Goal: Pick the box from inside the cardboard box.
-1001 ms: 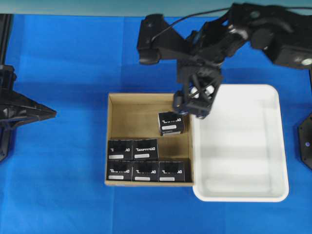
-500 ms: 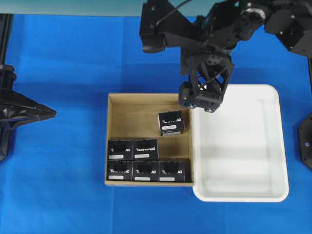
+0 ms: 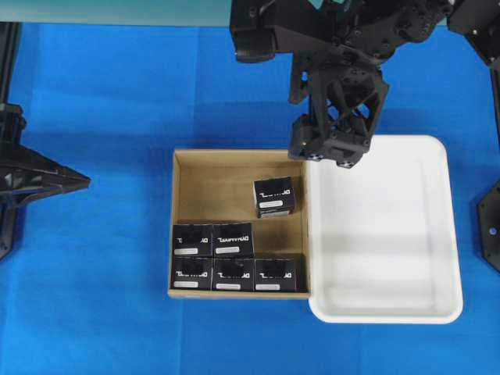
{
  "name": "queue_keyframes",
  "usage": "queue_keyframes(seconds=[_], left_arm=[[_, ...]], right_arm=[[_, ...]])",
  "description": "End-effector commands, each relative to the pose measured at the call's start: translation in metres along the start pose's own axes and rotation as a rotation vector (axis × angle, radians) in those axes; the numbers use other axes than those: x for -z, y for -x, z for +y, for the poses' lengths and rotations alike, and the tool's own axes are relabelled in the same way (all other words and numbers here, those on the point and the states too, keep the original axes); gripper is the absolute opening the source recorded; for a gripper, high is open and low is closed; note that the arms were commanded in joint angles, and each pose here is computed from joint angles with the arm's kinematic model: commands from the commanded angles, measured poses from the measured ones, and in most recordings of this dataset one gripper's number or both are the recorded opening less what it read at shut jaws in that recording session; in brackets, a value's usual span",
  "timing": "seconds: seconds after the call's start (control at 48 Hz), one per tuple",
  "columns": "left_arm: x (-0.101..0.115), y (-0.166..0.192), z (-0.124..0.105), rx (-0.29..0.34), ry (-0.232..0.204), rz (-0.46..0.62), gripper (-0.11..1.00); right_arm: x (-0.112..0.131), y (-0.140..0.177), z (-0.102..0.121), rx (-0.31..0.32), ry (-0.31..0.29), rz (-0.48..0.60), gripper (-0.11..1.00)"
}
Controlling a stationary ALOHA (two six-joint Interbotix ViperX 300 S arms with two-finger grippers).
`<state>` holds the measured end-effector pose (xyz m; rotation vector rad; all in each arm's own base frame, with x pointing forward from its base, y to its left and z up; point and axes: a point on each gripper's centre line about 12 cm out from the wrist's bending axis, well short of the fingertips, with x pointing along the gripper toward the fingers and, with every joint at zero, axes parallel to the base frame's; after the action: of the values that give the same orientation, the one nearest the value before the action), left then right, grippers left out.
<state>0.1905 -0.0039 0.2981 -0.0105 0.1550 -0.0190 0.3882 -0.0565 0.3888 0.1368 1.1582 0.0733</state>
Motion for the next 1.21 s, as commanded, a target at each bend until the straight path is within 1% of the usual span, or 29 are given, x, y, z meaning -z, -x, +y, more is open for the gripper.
queue_keyframes(seconds=[0.0,0.167,0.438,0.584,0.751,0.876,1.084,1.188], left_arm=[[-0.012,0.000,0.000,0.002,-0.002,-0.029,-0.07],[-0.012,0.000,0.000,0.002,0.000,-0.029,-0.07],[-0.012,0.000,0.000,0.002,-0.002,-0.029,-0.07],[-0.012,0.000,0.000,0.002,-0.002,-0.029,-0.07],[-0.012,0.000,0.000,0.002,-0.002,-0.029,-0.07],[-0.011,-0.001,-0.001,0.003,-0.002,-0.026,-0.07],[-0.011,-0.001,-0.002,0.008,-0.003,-0.023,-0.07],[-0.010,-0.001,-0.002,0.009,-0.003,-0.021,-0.07]], right_arm=[[-0.001,-0.006,0.000,-0.001,0.004,0.000,1.00],[0.000,-0.032,-0.005,0.001,0.000,0.005,1.00],[0.020,-0.106,-0.017,0.010,0.000,0.044,1.00],[0.030,-0.137,-0.023,0.038,0.016,0.050,1.00],[0.040,-0.163,-0.026,0.069,0.041,0.061,1.00],[0.046,-0.181,-0.024,0.069,0.051,0.074,1.00],[0.051,-0.199,-0.017,0.060,0.098,0.108,1.00],[0.053,-0.204,-0.018,0.061,0.107,0.120,1.00]])
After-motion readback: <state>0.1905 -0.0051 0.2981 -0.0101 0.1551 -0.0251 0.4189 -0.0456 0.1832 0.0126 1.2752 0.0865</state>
